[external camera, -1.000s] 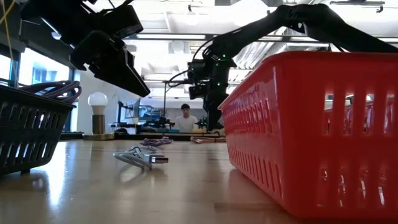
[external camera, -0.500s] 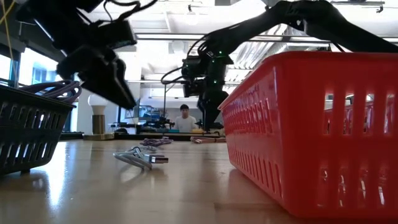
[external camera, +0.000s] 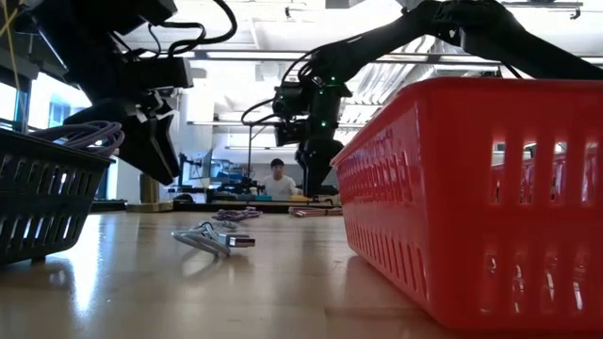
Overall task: Pick & Place USB Port
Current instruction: Put the top pink charger cable into the red bin
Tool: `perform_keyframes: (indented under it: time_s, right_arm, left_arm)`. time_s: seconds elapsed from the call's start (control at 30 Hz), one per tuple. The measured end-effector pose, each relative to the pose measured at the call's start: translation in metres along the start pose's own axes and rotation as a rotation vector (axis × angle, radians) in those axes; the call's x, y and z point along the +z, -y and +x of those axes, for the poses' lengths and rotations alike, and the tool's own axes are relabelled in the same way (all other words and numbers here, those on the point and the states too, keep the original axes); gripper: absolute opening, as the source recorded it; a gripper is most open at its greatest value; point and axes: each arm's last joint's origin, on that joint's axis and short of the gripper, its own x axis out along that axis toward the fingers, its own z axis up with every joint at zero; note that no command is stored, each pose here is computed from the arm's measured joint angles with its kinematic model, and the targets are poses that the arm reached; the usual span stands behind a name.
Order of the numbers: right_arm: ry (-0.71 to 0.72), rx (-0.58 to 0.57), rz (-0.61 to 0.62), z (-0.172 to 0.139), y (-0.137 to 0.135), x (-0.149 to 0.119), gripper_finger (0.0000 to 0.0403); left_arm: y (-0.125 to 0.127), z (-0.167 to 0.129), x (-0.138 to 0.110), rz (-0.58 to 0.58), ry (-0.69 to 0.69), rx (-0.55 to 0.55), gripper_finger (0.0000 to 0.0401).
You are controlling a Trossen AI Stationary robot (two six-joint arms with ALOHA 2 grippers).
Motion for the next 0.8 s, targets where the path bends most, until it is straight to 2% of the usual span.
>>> perform_keyframes:
  time_s: [0.33,0.47,0.63,0.8]
  right_arm:
    - [0.013,-0.002,0.042,0.000,0.000,0.001,0.0163]
    - [0.043,0.058,0.068,-0.002,-0.008,0.006,0.0163]
    - [0.128,0.229,0.068,-0.023,-0.043,0.022,0.0163]
    - [0.075,0.286,-0.013,-0.056,-0.087,0.027,0.0163]
  left_arm:
    - [0.000,0.000,0.002,-0.017,0.016,-0.004,0.0168]
    - [0.001,0.000,0.005,-0.019,0.049,0.004,0.0168]
    - [-0.001,-0.001,0.011,0.036,0.116,0.107,0.0168]
    - [-0.004,-0.003,0.017,0.058,0.180,0.199,0.0168]
